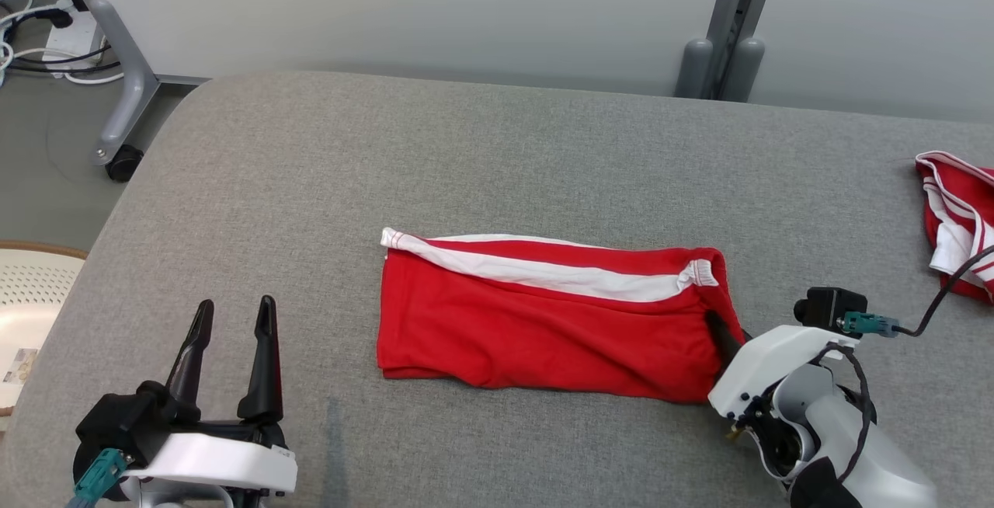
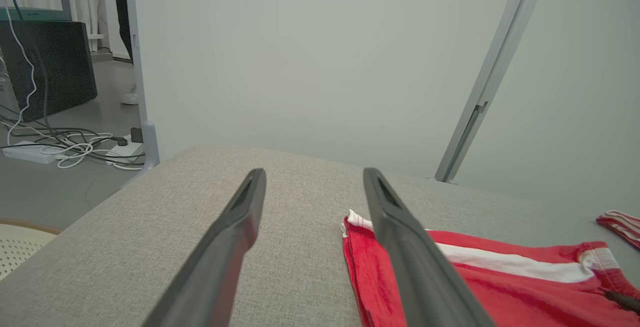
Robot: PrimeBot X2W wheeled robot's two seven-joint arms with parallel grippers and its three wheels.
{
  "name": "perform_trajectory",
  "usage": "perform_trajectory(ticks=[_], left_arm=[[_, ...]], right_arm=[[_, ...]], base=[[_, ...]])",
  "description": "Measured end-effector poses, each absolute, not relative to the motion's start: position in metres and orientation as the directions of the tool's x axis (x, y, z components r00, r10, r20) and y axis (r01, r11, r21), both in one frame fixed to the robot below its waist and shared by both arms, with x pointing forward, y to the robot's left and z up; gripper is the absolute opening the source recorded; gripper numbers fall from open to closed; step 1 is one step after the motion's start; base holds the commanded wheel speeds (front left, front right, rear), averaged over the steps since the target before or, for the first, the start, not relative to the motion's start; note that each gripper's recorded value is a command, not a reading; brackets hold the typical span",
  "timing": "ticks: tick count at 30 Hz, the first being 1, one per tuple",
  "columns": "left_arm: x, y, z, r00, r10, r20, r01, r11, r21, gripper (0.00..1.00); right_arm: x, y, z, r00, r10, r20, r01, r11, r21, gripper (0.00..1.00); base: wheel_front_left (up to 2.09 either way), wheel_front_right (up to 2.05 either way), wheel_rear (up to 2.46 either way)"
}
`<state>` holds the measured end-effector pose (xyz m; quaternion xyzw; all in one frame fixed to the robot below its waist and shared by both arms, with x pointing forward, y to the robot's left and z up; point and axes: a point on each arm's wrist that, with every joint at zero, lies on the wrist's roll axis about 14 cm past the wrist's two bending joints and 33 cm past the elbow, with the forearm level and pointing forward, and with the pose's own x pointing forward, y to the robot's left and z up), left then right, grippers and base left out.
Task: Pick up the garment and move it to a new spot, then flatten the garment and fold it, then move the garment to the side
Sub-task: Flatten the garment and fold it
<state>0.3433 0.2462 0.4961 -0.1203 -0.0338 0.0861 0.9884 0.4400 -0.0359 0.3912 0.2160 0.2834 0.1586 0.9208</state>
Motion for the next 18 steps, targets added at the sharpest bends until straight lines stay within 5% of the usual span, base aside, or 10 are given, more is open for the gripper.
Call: perform_trajectory(ticks=[6, 18], left_arm=[[0.345, 0.240, 0.502, 0.986, 0.155, 0.066, -0.135, 0.960, -0.244, 1.00], [0.356, 0.209, 0.498, 0.996, 0.063, 0.061, -0.045, 0.964, -0.261, 1.00]], right_arm=[[0.448, -0.040, 0.417, 0.835, 0.411, -0.365, -0.174, 0.828, 0.534, 0.00], [0.434, -0.147, 0.426, 0.864, 0.304, -0.401, -0.057, 0.850, 0.523, 0.00]], base=[[0.00, 0.00, 0.00], [0.00, 0.00, 0.00]])
